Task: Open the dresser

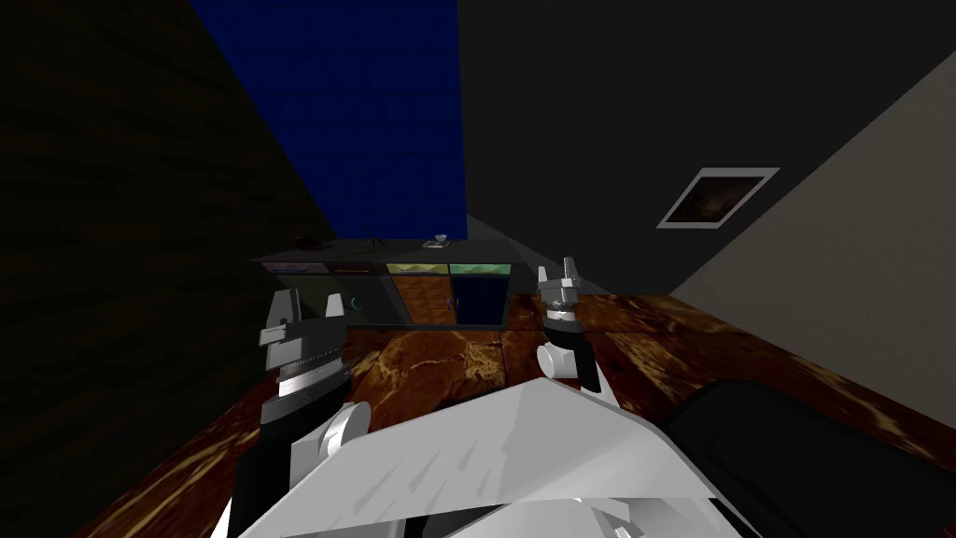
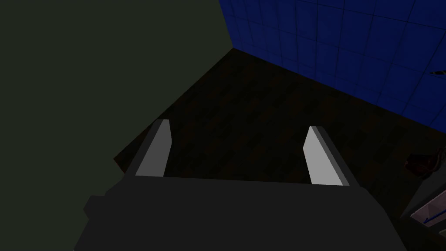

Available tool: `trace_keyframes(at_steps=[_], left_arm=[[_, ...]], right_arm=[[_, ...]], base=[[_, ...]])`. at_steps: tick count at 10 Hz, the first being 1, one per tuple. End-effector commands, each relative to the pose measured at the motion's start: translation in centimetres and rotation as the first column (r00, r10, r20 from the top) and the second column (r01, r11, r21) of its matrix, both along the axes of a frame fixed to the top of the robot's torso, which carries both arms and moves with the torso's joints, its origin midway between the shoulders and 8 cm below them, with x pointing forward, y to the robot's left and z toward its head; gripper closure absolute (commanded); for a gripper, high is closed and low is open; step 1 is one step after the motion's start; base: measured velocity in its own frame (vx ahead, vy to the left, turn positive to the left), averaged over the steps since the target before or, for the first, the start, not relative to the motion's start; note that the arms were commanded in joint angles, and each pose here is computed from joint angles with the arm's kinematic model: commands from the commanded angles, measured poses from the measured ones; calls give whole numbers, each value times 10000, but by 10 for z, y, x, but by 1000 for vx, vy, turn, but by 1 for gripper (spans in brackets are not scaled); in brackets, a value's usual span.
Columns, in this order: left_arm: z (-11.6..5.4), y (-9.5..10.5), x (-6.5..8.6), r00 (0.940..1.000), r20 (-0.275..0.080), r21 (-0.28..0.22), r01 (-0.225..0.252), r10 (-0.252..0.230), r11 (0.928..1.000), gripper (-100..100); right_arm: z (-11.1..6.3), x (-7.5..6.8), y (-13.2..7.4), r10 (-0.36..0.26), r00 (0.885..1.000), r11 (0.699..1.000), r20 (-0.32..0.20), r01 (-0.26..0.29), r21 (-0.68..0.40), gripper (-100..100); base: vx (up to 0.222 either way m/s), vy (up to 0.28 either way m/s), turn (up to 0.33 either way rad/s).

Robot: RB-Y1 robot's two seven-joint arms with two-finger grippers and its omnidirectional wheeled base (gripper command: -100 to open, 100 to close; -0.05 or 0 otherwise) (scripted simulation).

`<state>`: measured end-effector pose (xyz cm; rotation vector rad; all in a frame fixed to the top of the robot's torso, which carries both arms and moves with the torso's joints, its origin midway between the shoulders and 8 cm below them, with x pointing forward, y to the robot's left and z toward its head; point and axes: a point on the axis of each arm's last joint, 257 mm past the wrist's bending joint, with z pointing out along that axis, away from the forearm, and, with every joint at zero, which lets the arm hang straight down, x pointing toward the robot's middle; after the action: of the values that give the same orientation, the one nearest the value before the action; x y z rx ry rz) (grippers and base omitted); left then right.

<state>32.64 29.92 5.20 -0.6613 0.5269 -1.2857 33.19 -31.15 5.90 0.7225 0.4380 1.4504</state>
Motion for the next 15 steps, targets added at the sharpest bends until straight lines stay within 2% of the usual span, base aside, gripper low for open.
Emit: trace_keyframes(at_steps=[1,9,10,13,15], left_arm=[[0,0,0,10000,0,0,0,0,10000,0],[0,0,0,10000,4,1,0,0,10000,0],[-10,-3,8,9994,-259,266,255,-248,9993,-100],[-33,-3,23,9955,-767,444,588,-553,9973,-100],[-53,1,35,9907,-1165,409,760,-708,9963,-100]], right_arm=[[0,0,0,0,10000,10000,0,0,0,0],[0,0,0,0,10000,10000,4,0,-1,0],[0,0,0,0,10000,10000,4,0,-1,0],[0,0,0,-1,10000,10000,-3,1,1,0],[0,0,0,-1,10000,10000,-4,1,1,0]], base=[[0,0,0],[0,0,0],[35,-14,-23],[64,-30,-32],[96,-44,-41]])
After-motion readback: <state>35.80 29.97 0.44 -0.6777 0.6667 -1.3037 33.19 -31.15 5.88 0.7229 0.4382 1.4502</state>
